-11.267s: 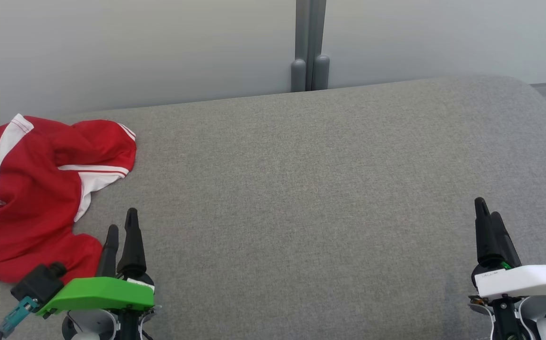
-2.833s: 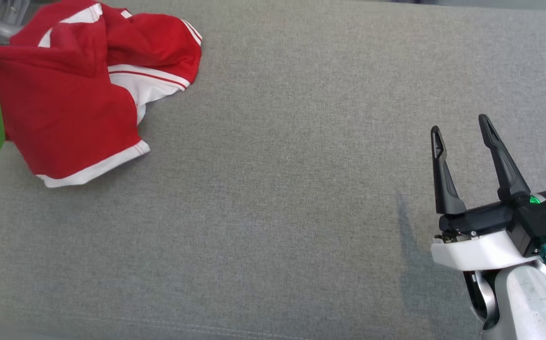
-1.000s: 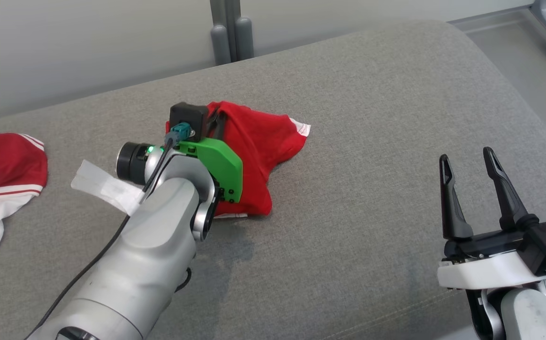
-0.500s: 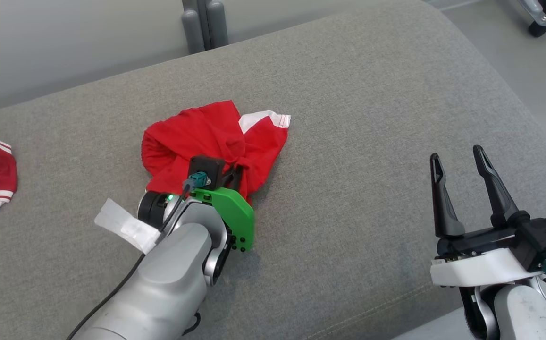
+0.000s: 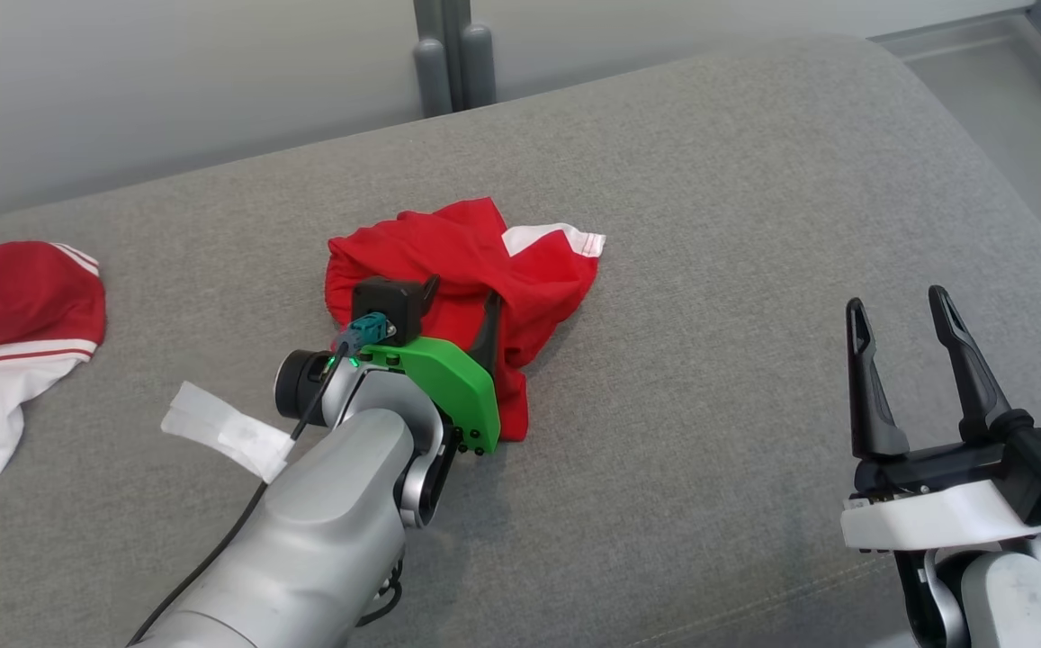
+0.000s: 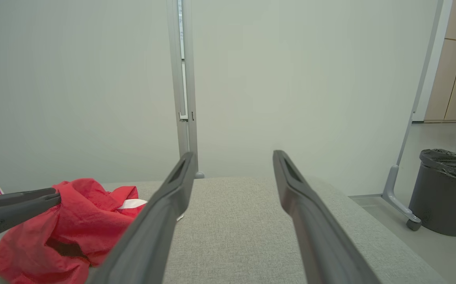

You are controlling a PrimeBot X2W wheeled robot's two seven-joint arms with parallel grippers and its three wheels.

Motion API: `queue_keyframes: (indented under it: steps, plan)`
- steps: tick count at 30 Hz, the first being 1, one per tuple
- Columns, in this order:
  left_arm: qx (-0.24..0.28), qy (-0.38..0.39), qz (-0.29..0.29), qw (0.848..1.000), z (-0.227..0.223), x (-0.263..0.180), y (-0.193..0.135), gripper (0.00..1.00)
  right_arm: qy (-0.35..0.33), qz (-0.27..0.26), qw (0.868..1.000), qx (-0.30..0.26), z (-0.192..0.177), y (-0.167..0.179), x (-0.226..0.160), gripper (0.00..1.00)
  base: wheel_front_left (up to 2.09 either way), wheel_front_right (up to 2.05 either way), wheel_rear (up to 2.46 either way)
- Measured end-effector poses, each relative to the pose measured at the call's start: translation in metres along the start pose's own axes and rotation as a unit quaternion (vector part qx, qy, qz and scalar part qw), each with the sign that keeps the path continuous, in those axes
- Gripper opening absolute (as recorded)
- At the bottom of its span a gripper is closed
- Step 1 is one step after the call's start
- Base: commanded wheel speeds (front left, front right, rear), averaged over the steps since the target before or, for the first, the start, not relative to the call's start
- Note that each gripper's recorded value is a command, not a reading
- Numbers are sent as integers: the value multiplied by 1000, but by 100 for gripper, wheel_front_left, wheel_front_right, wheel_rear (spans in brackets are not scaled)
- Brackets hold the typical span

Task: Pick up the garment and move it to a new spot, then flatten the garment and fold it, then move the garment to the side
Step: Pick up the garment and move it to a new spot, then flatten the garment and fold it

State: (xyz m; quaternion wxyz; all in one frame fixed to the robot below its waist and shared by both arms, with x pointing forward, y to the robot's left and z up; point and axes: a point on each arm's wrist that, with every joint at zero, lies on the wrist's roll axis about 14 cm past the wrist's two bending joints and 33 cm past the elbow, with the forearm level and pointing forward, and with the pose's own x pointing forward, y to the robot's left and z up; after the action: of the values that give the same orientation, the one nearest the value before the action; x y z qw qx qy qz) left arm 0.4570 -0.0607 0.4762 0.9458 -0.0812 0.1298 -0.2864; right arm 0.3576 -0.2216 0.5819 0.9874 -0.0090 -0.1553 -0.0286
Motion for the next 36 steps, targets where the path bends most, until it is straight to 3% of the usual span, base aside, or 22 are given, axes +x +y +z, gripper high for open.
queue_keyframes:
  steps: [9, 16, 36]
  plan:
    - [-5, -40, 65, 997, 28, -23, 42, 100, -13, 23, 1000, 8, 7, 15, 3, 100, 0, 0, 0]
    - [2, -25, 126, 992, 17, -38, 91, 100, -16, 39, 999, 9, 8, 26, 5, 100, 0, 0, 0]
    - [6, 93, 127, 988, -35, 6, 126, 100, 23, 5, 1000, -20, -16, 2, 5, 100, 0, 0, 0]
